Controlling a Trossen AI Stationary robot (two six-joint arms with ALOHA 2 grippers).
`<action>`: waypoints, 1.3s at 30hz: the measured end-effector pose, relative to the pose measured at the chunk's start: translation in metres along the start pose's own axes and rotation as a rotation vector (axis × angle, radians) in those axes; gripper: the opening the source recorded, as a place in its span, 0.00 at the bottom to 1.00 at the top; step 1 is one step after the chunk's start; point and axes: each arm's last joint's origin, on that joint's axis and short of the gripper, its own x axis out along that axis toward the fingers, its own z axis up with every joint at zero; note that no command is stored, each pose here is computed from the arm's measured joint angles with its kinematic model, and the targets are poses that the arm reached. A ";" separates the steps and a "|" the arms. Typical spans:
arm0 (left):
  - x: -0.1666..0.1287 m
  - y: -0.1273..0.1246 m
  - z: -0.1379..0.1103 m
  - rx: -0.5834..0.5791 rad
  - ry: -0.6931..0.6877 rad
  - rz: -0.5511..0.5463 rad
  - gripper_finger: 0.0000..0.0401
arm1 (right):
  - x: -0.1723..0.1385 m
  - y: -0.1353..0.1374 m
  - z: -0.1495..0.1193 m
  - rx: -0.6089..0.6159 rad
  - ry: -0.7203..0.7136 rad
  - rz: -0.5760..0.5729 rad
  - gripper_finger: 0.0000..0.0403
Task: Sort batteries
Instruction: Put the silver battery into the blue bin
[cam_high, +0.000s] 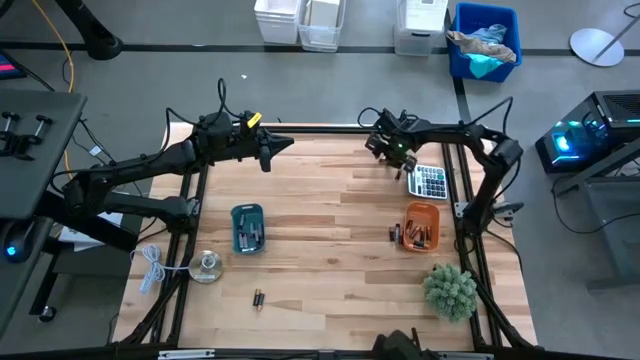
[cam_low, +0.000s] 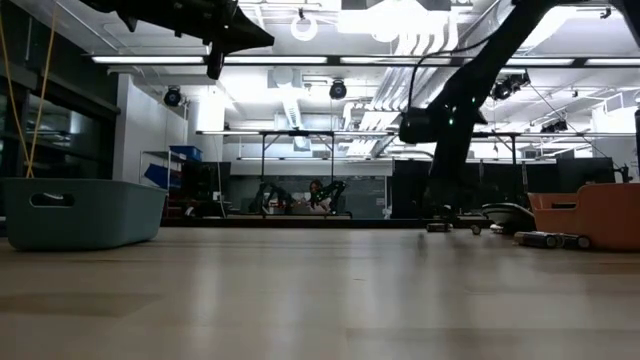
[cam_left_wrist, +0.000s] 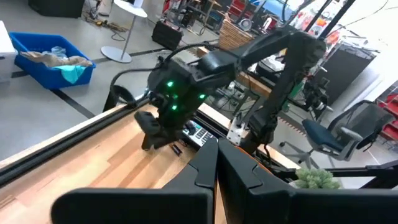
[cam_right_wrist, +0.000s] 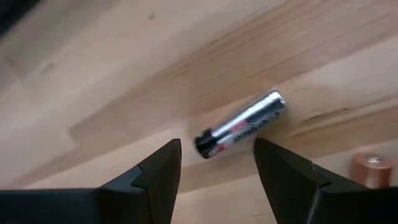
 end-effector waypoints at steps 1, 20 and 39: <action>0.000 0.000 0.000 0.000 0.000 0.000 0.00 | 0.002 0.000 0.001 0.025 0.005 -0.005 0.50; 0.000 0.000 0.000 0.035 0.004 -0.001 0.00 | 0.016 -0.016 -0.003 -0.073 0.027 -0.113 0.08; 0.000 0.001 -0.003 0.030 0.028 0.016 0.00 | 0.008 0.018 -0.154 -0.636 0.283 0.217 0.08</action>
